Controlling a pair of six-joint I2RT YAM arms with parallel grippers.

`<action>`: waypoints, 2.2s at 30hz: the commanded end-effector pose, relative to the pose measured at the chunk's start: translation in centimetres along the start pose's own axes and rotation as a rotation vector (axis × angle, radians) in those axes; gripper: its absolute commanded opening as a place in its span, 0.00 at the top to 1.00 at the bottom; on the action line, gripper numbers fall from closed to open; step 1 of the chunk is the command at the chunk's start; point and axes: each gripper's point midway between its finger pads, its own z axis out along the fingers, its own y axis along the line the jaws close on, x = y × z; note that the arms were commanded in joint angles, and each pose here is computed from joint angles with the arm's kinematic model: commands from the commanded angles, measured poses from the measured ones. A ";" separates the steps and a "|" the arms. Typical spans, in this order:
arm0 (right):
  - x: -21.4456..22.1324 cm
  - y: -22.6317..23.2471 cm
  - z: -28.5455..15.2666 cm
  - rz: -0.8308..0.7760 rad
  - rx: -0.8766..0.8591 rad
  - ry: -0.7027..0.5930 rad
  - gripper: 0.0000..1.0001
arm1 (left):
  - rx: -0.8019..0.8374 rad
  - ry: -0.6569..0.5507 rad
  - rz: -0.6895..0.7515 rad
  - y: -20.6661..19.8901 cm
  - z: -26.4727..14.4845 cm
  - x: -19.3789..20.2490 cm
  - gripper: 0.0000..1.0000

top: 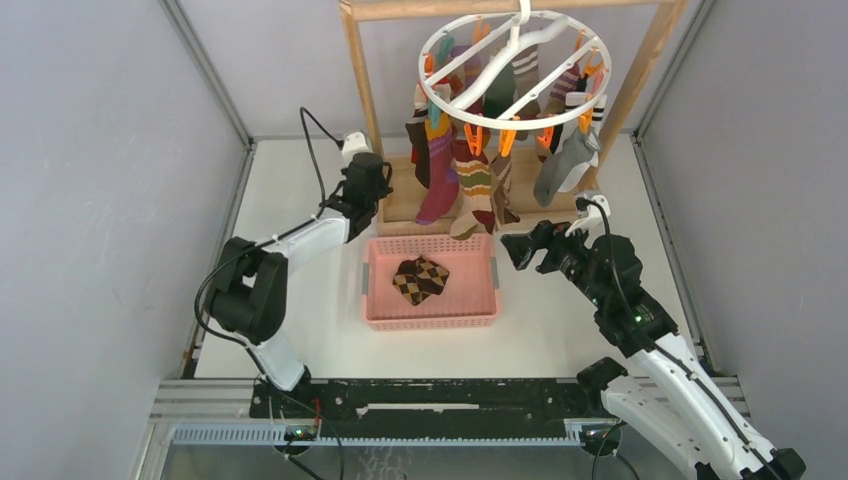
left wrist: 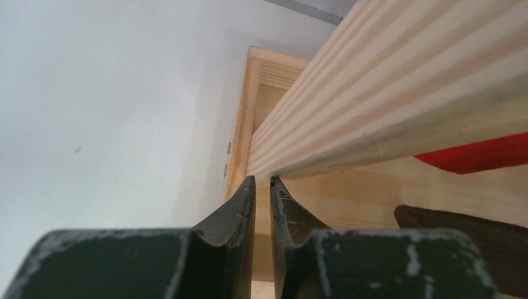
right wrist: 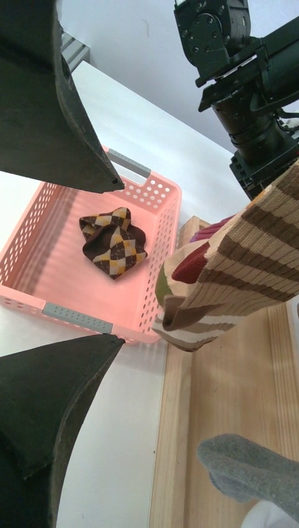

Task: Remove the socks clipped to the hanger
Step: Move the clothesline to the center of the board, then remove the sock from the hanger.

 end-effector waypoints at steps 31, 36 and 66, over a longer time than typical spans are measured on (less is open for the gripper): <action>-0.3 -0.4 -0.4 -0.016 0.015 -0.006 0.10 | 0.110 -0.120 -0.072 -1.2 -4.7 -8.1 0.44; 0.1 -0.3 -0.4 -0.007 0.008 0.001 0.10 | 0.192 -0.145 -0.110 -1.4 -8.7 -9.3 0.39; 7.5 4.0 2.5 -0.016 -0.150 0.088 0.13 | 0.444 -0.027 -0.139 1.2 -21.2 -1.4 0.00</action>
